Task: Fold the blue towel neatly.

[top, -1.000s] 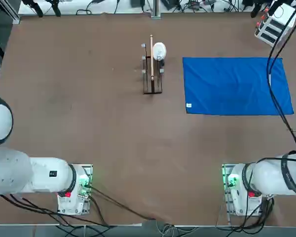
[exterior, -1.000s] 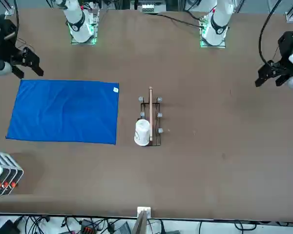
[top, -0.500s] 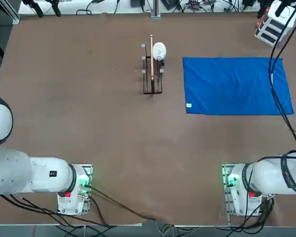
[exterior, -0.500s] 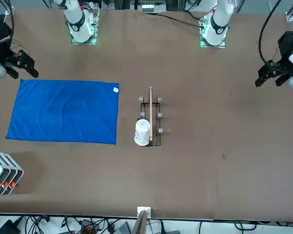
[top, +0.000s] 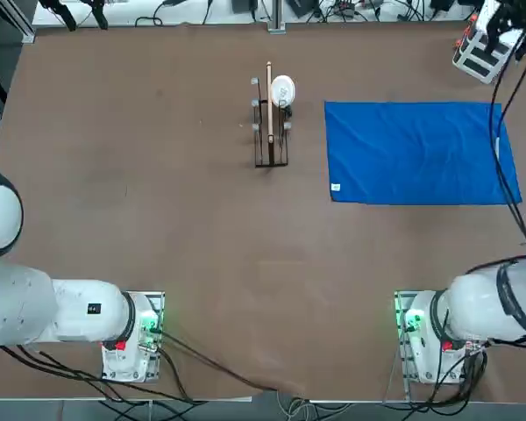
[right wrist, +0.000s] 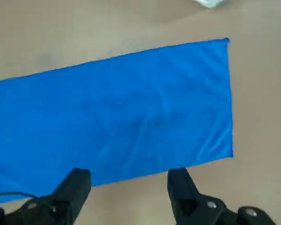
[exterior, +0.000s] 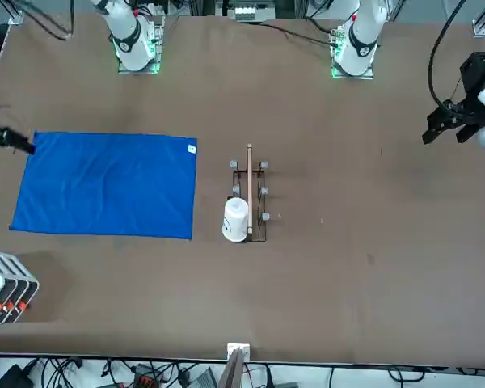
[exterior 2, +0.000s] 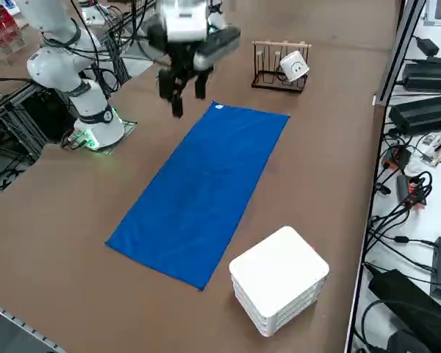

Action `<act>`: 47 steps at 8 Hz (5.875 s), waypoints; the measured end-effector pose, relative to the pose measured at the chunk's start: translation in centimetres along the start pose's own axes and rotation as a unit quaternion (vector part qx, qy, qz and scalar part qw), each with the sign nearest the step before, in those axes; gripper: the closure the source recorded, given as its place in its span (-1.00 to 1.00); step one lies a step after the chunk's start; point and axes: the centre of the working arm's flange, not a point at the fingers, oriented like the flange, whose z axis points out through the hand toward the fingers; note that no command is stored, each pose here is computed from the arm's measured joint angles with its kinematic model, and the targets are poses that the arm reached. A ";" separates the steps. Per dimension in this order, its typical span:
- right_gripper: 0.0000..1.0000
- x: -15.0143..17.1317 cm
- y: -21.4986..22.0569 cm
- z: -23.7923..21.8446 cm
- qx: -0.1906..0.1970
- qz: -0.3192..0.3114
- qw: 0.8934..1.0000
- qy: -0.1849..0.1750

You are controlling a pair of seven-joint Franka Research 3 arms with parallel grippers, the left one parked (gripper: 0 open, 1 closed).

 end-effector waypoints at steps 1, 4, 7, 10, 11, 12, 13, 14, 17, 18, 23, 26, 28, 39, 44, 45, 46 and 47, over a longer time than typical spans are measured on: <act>-1.00 0.4 2.4 2.6 0.002 0.020 1.000 0.000; -1.00 -0.1 7.3 9.9 0.007 0.055 0.998 0.004; -0.98 -2.3 13.2 14.6 0.013 0.047 0.999 0.003; -0.87 -4.7 17.4 19.8 0.016 0.048 0.999 0.008; -0.83 -5.2 18.5 21.3 0.019 0.057 0.998 0.000; -0.81 -6.0 20.2 23.2 0.022 0.062 0.998 -0.009; -0.75 -6.8 21.7 25.1 0.025 0.064 0.998 -0.016; -0.70 -7.5 22.9 27.1 0.027 0.067 0.997 -0.017; -0.42 -9.2 25.0 31.5 0.029 0.059 0.998 -0.018; -0.39 -9.7 25.7 32.1 0.030 0.057 0.998 -0.019; -0.25 -10.2 27.0 34.9 0.024 0.062 0.998 -0.008; -0.14 -10.2 27.1 34.8 0.024 0.063 0.998 -0.008; 0.02 -10.3 27.1 34.8 0.026 0.063 0.998 -0.010; 0.95 -9.2 27.6 31.7 0.051 0.025 0.997 -0.050; 0.95 -3.5 18.2 18.4 0.057 -0.086 0.994 -0.039; 0.95 -2.5 14.2 16.3 0.053 -0.123 0.990 -0.035; 0.95 -1.9 10.2 14.6 0.047 -0.157 0.986 -0.031; 0.95 -1.6 6.2 13.4 0.042 -0.185 0.981 -0.032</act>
